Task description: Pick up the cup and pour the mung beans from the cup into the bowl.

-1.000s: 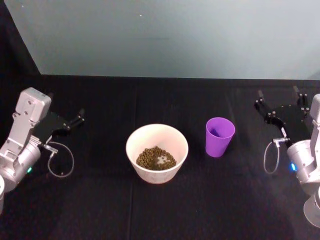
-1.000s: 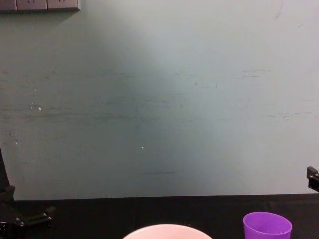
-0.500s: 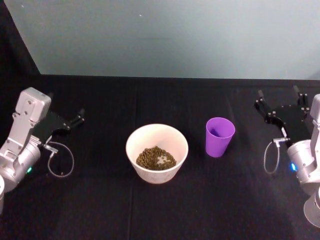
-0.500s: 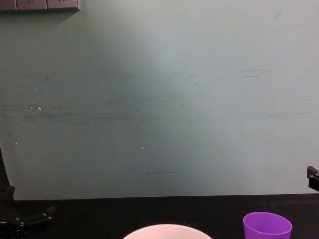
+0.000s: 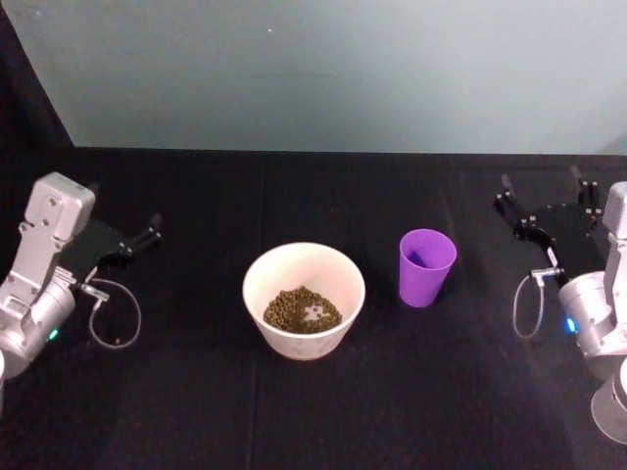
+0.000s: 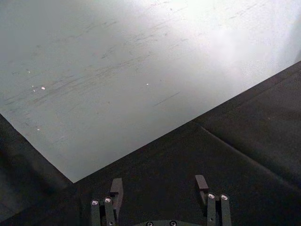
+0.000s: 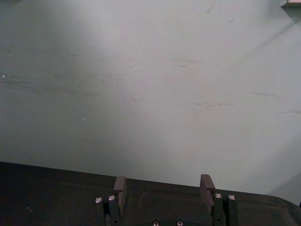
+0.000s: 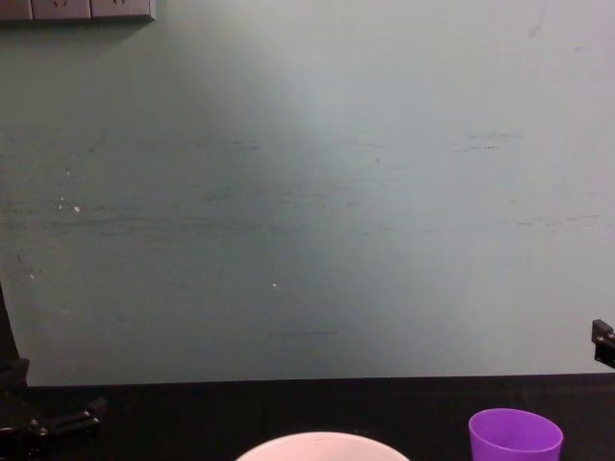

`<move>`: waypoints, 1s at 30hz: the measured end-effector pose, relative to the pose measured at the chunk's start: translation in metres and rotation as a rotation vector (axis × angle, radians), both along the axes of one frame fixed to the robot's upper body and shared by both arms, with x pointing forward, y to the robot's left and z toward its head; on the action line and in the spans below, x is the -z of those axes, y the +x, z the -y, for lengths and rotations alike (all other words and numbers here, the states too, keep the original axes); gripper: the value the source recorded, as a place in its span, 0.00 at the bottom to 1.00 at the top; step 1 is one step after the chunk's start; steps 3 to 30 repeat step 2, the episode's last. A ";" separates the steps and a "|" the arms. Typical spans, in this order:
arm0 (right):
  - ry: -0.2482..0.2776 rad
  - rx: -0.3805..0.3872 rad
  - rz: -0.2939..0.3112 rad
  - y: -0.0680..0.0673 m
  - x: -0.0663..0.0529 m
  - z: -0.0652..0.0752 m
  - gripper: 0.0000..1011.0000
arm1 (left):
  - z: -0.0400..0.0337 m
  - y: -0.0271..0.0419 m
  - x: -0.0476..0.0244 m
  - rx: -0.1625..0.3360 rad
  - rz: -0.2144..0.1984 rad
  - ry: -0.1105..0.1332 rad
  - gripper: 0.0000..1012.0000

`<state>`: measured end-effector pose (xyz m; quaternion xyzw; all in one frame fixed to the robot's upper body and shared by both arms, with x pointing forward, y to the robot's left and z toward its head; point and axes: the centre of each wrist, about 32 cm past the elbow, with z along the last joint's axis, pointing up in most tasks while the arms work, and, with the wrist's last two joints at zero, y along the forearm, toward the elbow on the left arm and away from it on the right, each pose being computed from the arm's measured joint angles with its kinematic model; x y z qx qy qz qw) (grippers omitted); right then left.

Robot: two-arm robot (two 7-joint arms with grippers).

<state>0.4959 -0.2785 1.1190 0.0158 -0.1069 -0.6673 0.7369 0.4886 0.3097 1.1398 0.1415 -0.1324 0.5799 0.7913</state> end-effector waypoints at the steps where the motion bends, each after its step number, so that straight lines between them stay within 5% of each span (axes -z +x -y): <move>1: 0.000 0.000 0.000 0.000 0.000 0.000 0.99 | 0.0000 0.0000 0.0000 0.000 0.000 0.000 0.99; 30: 0.000 0.000 0.000 0.000 0.000 0.000 0.99 | 0.0000 0.0000 0.0000 0.000 0.000 0.000 0.99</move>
